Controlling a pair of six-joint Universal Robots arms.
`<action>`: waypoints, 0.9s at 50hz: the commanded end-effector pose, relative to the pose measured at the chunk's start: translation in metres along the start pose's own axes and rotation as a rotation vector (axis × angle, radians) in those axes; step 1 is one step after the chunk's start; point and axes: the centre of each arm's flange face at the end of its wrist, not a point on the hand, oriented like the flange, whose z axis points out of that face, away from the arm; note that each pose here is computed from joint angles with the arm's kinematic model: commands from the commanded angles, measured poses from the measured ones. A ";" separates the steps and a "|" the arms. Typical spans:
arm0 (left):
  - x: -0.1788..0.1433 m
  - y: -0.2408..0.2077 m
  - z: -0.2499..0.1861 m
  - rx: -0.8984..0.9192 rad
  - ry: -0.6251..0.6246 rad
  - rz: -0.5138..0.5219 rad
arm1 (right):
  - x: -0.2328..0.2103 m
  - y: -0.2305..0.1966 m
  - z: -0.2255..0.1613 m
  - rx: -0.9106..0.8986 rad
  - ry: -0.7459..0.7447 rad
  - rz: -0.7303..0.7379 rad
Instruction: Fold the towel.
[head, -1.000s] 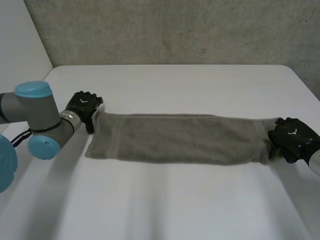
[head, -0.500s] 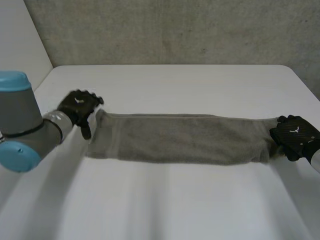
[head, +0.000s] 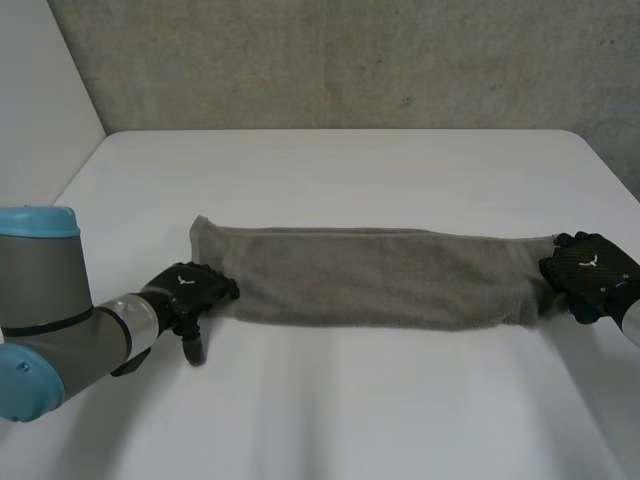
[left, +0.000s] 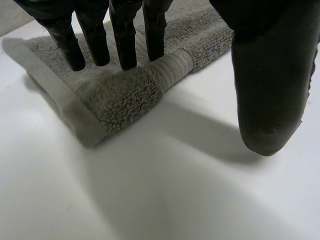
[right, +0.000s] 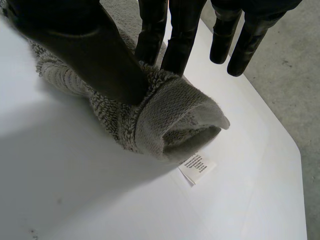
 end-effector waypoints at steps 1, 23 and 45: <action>-0.006 0.002 -0.005 -0.014 -0.023 -0.008 | 0.002 -0.001 0.000 0.004 0.004 -0.006; 0.002 -0.009 -0.049 0.010 -0.037 -0.017 | 0.042 0.012 0.001 -0.012 0.097 0.002; -0.018 -0.030 -0.068 0.109 -0.118 -0.094 | 0.021 -0.140 -0.006 0.348 0.040 -0.234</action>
